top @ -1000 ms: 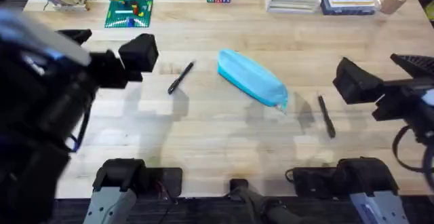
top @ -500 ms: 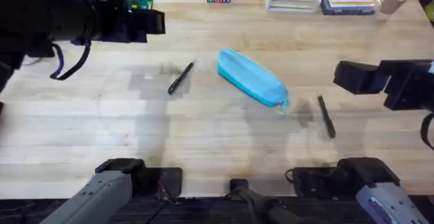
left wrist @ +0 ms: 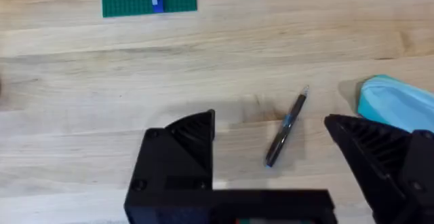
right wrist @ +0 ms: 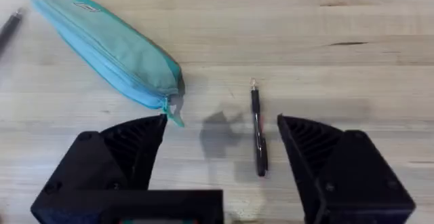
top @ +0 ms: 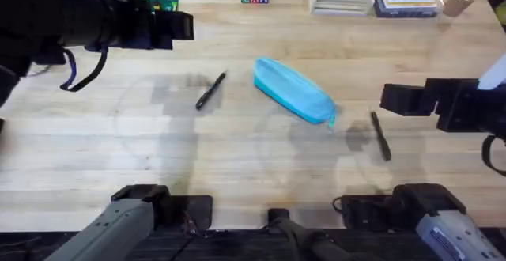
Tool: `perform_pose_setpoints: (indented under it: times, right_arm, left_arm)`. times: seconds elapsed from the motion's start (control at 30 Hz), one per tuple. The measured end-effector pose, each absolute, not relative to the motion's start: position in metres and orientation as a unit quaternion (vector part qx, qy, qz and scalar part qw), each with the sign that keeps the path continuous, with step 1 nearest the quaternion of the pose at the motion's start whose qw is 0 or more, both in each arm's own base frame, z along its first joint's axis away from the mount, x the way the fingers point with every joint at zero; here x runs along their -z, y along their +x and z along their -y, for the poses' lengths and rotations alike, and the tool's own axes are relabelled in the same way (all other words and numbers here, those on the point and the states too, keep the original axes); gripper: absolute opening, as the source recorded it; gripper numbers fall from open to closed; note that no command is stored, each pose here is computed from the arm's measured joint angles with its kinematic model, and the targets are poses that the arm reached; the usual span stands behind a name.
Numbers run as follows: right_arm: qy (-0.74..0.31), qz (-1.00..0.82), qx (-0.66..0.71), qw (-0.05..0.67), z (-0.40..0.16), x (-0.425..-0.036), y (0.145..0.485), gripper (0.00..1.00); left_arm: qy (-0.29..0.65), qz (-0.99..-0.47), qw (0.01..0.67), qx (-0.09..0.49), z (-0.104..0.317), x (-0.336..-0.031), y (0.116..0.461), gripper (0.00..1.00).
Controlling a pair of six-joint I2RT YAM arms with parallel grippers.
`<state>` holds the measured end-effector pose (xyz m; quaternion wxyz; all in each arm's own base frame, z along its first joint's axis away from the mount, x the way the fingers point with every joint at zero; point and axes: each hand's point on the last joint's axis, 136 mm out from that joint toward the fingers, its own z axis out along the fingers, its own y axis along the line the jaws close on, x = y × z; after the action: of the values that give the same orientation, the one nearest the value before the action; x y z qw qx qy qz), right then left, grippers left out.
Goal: Unzip the bag, pick up the pens from the table one at a time and place them inside, then zip the bag closed.
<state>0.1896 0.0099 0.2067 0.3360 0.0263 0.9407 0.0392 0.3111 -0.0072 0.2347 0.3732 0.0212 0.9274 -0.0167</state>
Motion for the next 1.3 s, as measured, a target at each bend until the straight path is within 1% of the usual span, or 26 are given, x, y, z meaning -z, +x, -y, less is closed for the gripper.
perform_pose_setpoints:
  times: [0.13,0.3,0.33,0.57,0.6,0.63,0.73,0.87,1.07,1.17,1.23,1.27,1.3]
  right_arm:
    - [0.026,-0.941,-0.039,0.336,-0.01,-0.207,0.19,0.996]
    - [0.026,-0.941,-0.04,0.336,-0.01,-0.207,0.19,0.996]
    - [0.026,-0.941,-0.04,0.336,-0.01,-0.207,0.19,0.996]
    - [0.026,-0.941,-0.04,0.336,-0.01,-0.207,0.19,0.996]
    - [0.026,-0.941,-0.04,0.336,-0.01,-0.207,0.19,0.996]
    - [0.026,-0.941,-0.04,0.336,-0.01,-0.207,0.19,0.997]
    - [0.026,-0.941,-0.04,0.336,-0.01,-0.207,0.189,0.996]
    - [0.026,-0.941,-0.04,0.336,-0.01,-0.207,0.19,0.996]
    - [0.026,-0.941,-0.04,0.336,-0.01,-0.207,0.19,0.995]
    - [0.026,-0.941,-0.04,0.336,-0.01,-0.207,0.19,0.996]
    - [0.026,-0.941,-0.04,0.336,-0.01,-0.207,0.19,0.996]
    - [0.026,-0.941,-0.04,0.336,-0.01,-0.207,0.19,0.996]
    - [0.026,-0.941,-0.04,0.336,-0.01,-0.207,0.19,0.996]
  left_arm:
    - [0.032,-0.923,0.384,0.022,0.01,-0.239,0.315,0.993]
    - [0.108,-0.907,0.405,0.043,0.027,-0.247,0.32,0.992]
    - [0.155,-0.896,0.412,0.063,0.037,-0.249,0.326,0.992]
    - [0.262,-0.878,0.379,0.13,0.064,-0.241,0.344,0.991]
    - [0.31,-0.861,0.369,0.161,0.077,-0.238,0.353,0.991]
    - [0.356,-0.836,0.372,0.189,0.089,-0.237,0.362,0.992]
    - [0.393,-0.807,0.383,0.215,0.101,-0.235,0.369,0.992]
    - [0.415,-0.788,0.39,0.235,0.108,-0.227,0.377,0.993]
    - [0.42,-0.786,0.376,0.254,0.111,-0.209,0.383,0.993]
    - [0.424,-0.777,0.384,0.262,0.114,-0.205,0.391,0.993]
    - [0.431,-0.767,0.389,0.272,0.117,-0.203,0.394,0.993]
    - [0.452,-0.746,0.395,0.289,0.123,-0.2,0.392,0.992]
    - [0.461,-0.736,0.399,0.295,0.125,-0.199,0.391,0.991]
